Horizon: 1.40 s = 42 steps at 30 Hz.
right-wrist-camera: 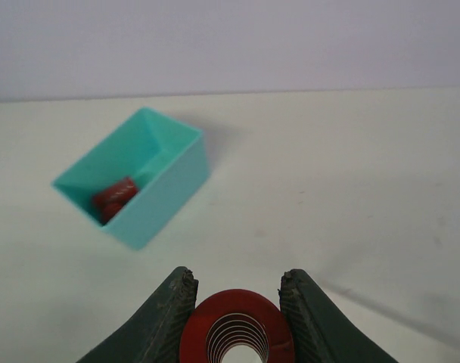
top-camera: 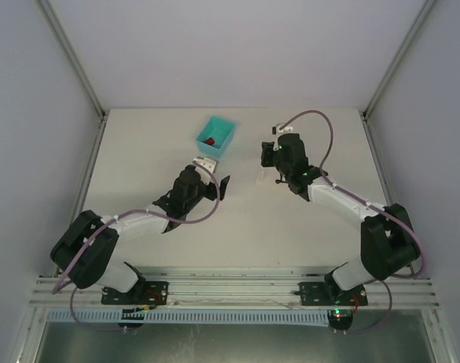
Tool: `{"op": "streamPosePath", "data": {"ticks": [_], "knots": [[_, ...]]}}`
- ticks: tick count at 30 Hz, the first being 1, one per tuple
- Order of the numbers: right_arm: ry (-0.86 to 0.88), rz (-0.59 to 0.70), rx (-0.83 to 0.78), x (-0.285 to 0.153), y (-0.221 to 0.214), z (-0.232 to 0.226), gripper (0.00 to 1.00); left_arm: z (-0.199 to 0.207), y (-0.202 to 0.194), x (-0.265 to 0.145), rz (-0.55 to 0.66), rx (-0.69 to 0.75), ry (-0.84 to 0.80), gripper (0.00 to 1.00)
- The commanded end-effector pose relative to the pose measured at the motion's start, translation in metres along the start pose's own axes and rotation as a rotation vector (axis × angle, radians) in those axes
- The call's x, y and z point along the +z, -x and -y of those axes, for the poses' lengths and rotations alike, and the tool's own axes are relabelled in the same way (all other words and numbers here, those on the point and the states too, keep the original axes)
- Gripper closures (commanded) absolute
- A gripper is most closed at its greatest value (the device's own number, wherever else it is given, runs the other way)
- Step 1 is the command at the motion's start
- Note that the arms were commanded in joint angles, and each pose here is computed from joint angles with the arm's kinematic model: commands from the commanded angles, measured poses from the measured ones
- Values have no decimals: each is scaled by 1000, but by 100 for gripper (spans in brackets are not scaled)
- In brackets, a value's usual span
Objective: Install the large spring
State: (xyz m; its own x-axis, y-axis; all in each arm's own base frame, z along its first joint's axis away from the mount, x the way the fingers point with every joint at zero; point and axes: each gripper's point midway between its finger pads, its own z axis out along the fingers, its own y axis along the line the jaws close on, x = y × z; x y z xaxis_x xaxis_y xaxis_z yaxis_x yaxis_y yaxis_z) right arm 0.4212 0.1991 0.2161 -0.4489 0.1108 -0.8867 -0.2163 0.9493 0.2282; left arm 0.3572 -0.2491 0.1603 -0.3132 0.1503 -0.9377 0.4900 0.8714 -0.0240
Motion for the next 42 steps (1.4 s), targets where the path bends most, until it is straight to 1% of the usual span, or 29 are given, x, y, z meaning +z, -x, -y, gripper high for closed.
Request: {"op": "streamPosePath", "data": {"ticks": [1,3,5,9,12,17,25,42], "knots": [[-172,103,-125,13,16,26,100,-7,-19,-13,10,61,47,1],[-189,98,-155,23,13,30,100,5,-17,-15,58,80,-21,1],[-199,84,-160,34,9,33,100,13,-17,-15,69,87,-69,1],[-204,67,-116,54,4,41,100,24,-19,-22,90,129,-123,1],[-215,65,-96,65,1,45,100,19,-21,-28,118,134,-94,1],[-239,76,-88,72,2,53,100,10,-21,-30,120,148,-43,1],[-230,62,-77,83,-1,53,100,12,-19,-31,128,144,-57,1],[-256,12,-84,98,-23,60,100,11,-17,-34,133,147,-51,1]]}}
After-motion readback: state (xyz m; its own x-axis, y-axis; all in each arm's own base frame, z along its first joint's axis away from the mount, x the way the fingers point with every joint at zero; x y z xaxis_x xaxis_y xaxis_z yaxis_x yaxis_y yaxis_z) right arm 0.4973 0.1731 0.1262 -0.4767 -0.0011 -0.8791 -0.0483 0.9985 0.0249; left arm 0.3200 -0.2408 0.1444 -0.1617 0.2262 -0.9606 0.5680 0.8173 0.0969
